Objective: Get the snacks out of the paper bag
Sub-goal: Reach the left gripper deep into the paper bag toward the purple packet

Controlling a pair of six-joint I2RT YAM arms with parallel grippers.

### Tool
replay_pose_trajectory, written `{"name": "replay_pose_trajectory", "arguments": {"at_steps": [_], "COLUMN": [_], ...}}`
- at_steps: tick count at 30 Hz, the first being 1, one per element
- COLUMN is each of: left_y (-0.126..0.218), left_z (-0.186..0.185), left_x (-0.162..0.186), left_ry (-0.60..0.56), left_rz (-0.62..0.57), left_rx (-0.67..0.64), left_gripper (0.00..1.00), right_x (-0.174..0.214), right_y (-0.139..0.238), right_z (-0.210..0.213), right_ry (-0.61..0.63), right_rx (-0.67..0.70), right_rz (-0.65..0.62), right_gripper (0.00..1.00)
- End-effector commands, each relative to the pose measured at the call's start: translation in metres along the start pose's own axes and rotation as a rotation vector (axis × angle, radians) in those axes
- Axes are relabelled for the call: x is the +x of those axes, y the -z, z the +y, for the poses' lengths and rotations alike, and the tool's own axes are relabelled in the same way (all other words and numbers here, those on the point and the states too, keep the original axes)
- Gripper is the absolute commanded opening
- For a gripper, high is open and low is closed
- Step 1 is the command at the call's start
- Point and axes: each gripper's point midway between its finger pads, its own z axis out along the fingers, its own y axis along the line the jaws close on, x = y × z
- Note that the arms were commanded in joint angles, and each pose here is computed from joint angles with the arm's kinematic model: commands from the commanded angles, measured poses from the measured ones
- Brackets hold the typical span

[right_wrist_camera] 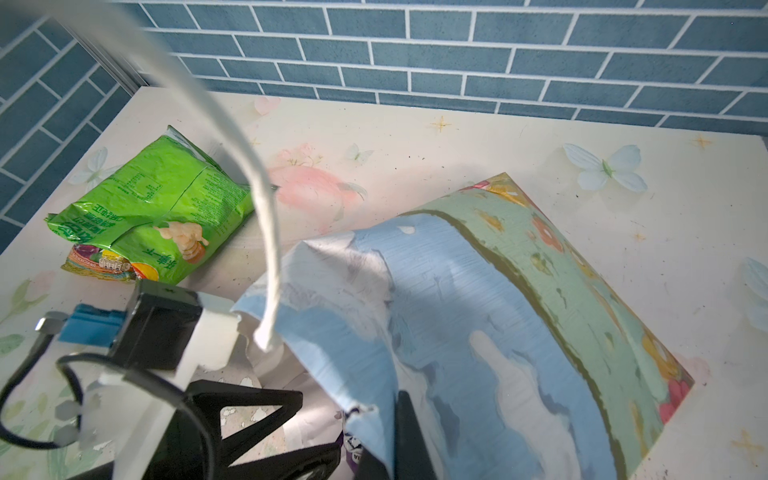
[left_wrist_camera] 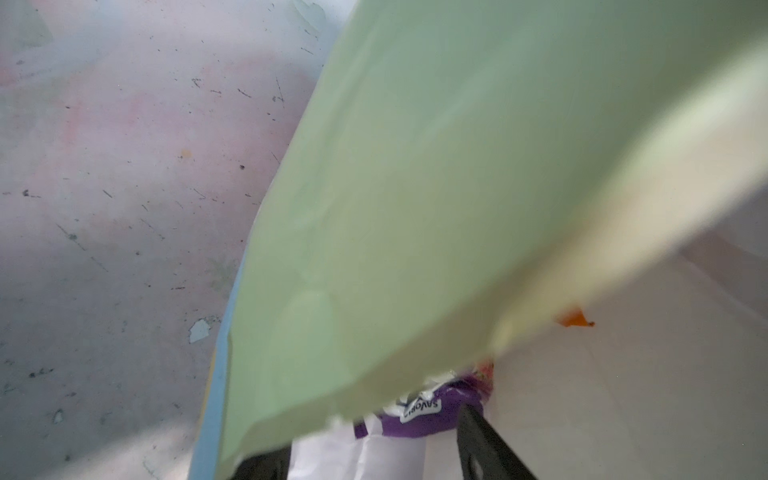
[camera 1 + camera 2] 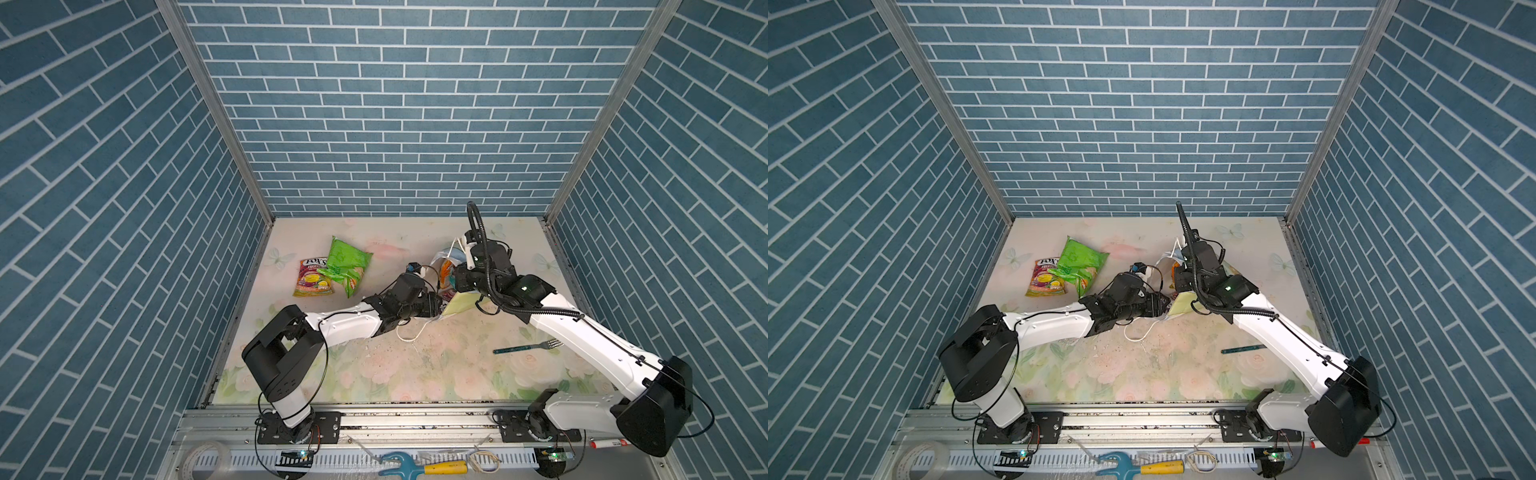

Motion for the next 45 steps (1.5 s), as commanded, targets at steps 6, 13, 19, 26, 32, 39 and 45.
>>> {"name": "replay_pose_trajectory", "arguments": {"at_steps": [6, 13, 19, 26, 32, 39, 45], "left_y": [-0.015, -0.027, -0.035, -0.045, -0.053, -0.059, -0.064], "left_z": [-0.005, -0.003, 0.0, 0.009, 0.01, 0.009, 0.008], "left_x": [0.002, 0.006, 0.011, 0.015, 0.017, 0.014, 0.013], "left_ry": [-0.059, -0.043, -0.031, -0.022, -0.012, -0.013, -0.017], "left_rz": [0.021, 0.031, 0.048, 0.051, 0.059, 0.056, 0.058], "left_rx": [0.011, 0.016, 0.012, -0.016, -0.018, -0.02, -0.015], "left_gripper": [0.67, 0.69, 0.69, 0.72, 0.72, 0.71, 0.59], "right_x": [-0.016, -0.02, -0.023, -0.022, -0.021, -0.02, -0.018], "right_y": [0.004, -0.001, 0.0, 0.002, 0.001, 0.002, 0.003], "right_z": [0.005, 0.012, 0.015, 0.014, 0.014, 0.014, 0.013], "right_ry": [-0.071, -0.076, -0.085, -0.091, -0.103, -0.106, -0.107], "right_rx": [-0.031, -0.055, -0.072, -0.071, -0.074, -0.072, -0.071], "right_rz": [-0.061, -0.064, -0.068, -0.071, -0.065, -0.066, -0.064], "right_gripper": [0.0, 0.0, 0.0, 0.0, 0.0, 0.0, 0.0]}}
